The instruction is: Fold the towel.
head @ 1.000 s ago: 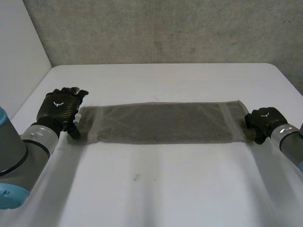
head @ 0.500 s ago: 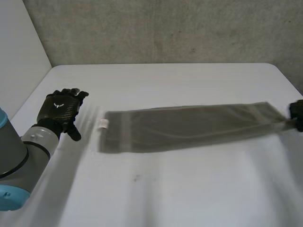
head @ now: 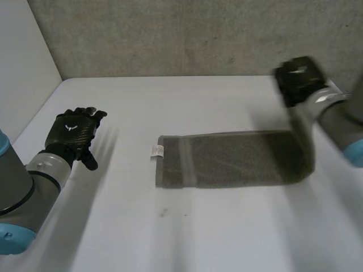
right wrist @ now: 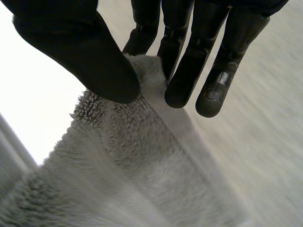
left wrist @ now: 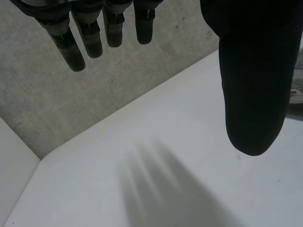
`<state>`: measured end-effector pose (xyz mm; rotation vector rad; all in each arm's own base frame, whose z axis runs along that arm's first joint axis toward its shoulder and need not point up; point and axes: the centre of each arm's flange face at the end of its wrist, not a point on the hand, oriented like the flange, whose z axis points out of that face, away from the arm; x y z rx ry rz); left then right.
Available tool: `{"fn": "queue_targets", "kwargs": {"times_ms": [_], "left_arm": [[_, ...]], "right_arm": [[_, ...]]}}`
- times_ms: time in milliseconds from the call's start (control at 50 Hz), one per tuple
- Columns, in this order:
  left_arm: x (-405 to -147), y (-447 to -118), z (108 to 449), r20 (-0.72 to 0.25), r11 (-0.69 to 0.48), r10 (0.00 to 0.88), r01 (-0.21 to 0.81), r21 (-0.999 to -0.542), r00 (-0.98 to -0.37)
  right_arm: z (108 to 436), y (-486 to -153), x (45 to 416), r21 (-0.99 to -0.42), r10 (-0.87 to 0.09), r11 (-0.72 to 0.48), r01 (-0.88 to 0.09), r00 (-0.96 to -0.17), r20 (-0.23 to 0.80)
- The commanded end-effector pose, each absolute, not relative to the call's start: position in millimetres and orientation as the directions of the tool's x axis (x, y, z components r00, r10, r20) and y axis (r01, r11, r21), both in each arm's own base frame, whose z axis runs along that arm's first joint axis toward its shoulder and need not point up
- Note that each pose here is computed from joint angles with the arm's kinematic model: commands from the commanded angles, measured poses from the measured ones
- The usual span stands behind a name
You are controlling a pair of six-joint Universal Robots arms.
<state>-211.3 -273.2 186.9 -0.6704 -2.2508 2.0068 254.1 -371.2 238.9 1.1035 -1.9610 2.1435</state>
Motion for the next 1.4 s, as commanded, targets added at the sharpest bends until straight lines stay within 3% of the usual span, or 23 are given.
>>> {"fn": "queue_targets", "kwargs": {"times_ms": [20,140,280,420,520,600,680,780,900,1400], "left_arm": [[-212,-273,186,-0.244,0.064,0.351,0.283,-0.957,-0.904],[-213,-272,186,-0.243,0.064,0.356,0.283,-0.957,-0.902],[-213,-271,186,-0.243,0.063,0.357,0.283,-0.957,-0.902],[-213,-271,186,-0.243,0.063,0.357,0.283,-0.957,-0.902],[-214,-271,185,-0.243,0.064,0.360,0.284,-0.957,-0.901],[-214,-271,185,-0.243,0.064,0.360,0.284,-0.957,-0.901],[-214,-270,185,-0.243,0.065,0.362,0.284,-0.957,-0.900],[-215,-270,184,-0.242,0.067,0.364,0.285,-0.956,-0.899],[-216,-269,183,-0.242,0.070,0.371,0.287,-0.956,-0.897],[-215,-267,182,-0.242,0.072,0.370,0.287,-0.955,-0.897]], "right_arm": [[198,-286,363,-0.862,-0.661,-0.298,-0.410,-0.563,0.496],[146,-234,402,-0.860,-0.778,-0.280,-0.428,-0.424,0.464],[118,-217,406,-0.850,-0.815,-0.243,-0.467,-0.376,0.440],[153,-220,392,-0.862,-0.788,-0.238,-0.447,-0.429,0.441],[187,-270,330,-0.909,-0.694,-0.094,-0.406,-0.628,0.352],[192,-282,303,-0.921,-0.653,-0.032,-0.387,-0.690,0.312],[172,-295,262,-0.906,-0.601,0.077,-0.416,-0.745,0.291],[151,-300,236,-0.885,-0.568,0.152,-0.440,-0.772,0.287],[134,-308,214,-0.877,-0.544,0.162,-0.452,-0.782,0.303],[124,-308,210,-0.870,-0.547,0.190,-0.455,-0.785,0.291]]}}
